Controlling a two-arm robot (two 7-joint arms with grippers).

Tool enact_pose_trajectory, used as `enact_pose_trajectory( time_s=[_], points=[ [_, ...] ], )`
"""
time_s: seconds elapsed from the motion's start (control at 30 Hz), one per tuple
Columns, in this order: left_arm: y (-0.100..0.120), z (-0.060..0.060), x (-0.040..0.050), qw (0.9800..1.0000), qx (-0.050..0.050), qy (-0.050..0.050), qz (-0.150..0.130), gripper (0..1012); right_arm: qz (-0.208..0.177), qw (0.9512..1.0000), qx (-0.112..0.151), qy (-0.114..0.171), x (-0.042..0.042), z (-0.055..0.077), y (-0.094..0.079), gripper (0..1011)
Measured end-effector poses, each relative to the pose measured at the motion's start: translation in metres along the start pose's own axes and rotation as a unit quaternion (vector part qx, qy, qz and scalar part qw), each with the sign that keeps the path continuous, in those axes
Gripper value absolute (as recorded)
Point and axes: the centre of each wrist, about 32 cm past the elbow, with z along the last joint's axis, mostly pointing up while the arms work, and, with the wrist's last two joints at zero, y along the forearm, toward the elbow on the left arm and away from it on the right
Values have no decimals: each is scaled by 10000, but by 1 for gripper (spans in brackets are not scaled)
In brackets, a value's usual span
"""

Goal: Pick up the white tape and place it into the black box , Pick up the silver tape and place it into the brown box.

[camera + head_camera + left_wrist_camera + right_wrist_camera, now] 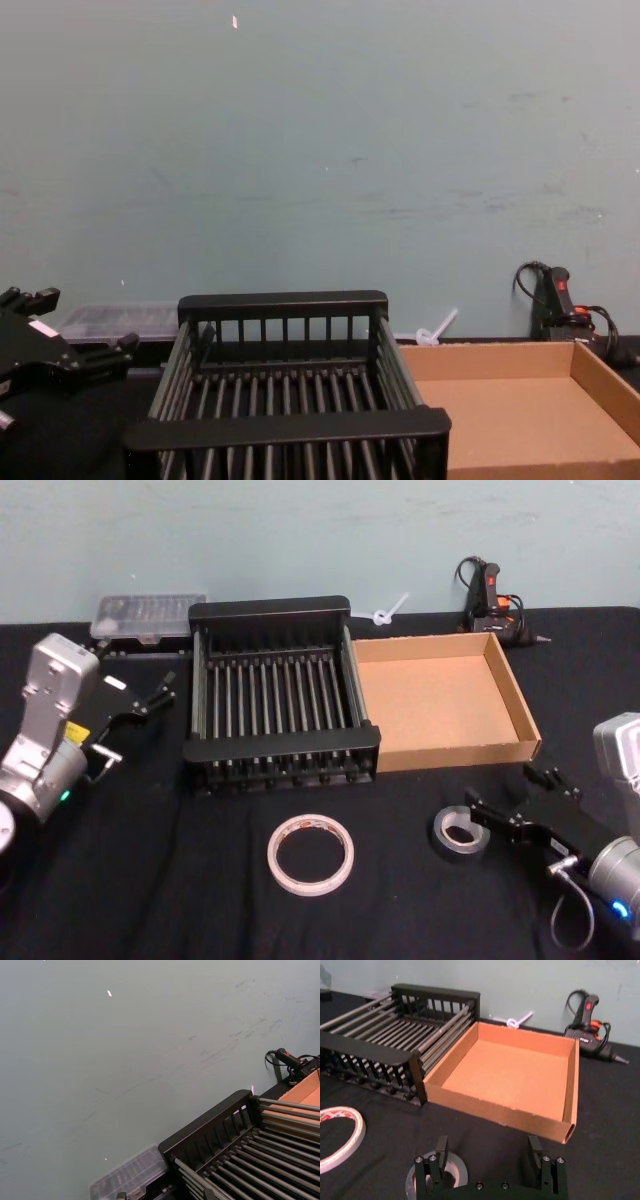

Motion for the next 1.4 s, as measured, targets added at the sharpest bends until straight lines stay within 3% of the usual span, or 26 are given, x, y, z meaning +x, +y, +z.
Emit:
enact_pose_trajectory(
  time_s=[0.47, 1.4],
  points=[
    [0, 0, 0, 10000, 0, 0, 0, 1001, 121, 9991, -389, 75, 17, -8, 43, 1000],
    [0, 0, 0, 10000, 0, 0, 0, 1001, 291, 9974, -661, -20, 5, -11, 77, 1000]
  ],
)
